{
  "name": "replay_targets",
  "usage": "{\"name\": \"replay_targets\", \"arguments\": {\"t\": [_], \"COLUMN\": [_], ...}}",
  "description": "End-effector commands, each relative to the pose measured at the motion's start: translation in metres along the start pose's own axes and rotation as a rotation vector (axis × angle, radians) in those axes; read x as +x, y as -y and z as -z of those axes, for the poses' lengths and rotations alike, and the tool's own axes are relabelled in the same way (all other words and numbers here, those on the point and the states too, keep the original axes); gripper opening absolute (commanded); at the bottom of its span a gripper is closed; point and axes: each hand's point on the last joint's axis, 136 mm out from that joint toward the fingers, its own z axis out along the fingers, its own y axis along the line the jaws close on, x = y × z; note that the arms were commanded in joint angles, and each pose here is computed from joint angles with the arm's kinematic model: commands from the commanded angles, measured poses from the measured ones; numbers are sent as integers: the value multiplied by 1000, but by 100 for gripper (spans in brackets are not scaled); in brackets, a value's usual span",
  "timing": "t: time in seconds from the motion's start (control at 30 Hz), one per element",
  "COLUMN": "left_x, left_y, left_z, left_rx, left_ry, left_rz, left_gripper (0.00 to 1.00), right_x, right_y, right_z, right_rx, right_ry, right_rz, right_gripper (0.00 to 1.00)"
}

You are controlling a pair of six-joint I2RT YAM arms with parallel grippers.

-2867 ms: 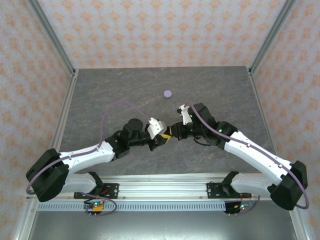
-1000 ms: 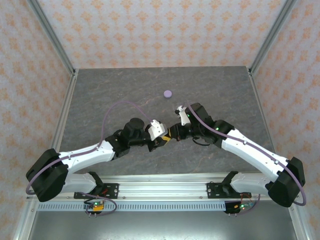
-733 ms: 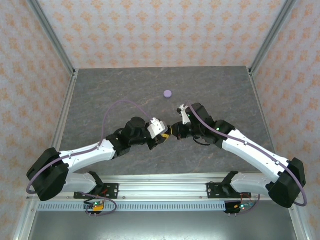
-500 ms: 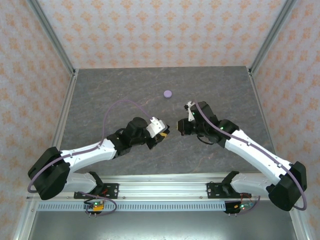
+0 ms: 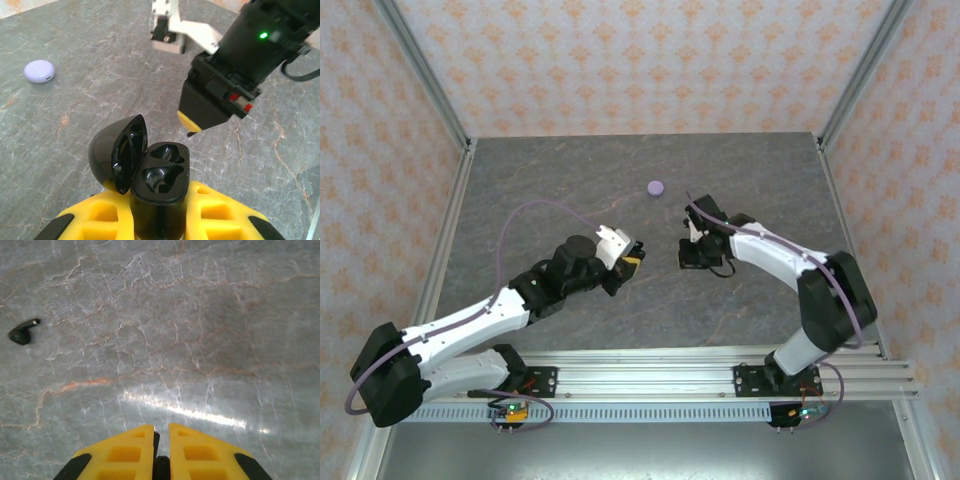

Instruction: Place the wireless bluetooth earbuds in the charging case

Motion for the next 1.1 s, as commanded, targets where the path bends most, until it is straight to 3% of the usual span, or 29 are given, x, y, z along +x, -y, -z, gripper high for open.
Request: {"name": "replay_targets", "arguments": {"t": [0.0, 0.47, 0.7, 0.8, 0.87, 1.07], "left_x": [-9, -6, -6, -4, -4, -7], "left_y": [-1, -4, -5, -5, -6, -7], "left_z": [8, 13, 15, 15, 15, 19], "left_rx": [-21, -39, -43, -48, -50, -55], "left_ry": [2, -10, -10, -14, -14, -1], "left_rz": [49, 38, 38, 36, 37, 41], "left_gripper": [16, 16, 16, 16, 16, 16], "right_x": [-2, -23, -38, -46, -51, -63], "right_y": [-2, 6, 5, 6, 6, 2], "right_z": [-2, -44, -54, -56, -57, -43], "right_rx": [7, 111, 126, 146, 156, 156], "right_ry": [-71, -224, -242, -239, -233, -150], "right_rz": [40, 54, 61, 64, 69, 56], "right_gripper": [13, 15, 25, 40, 43, 45]}}
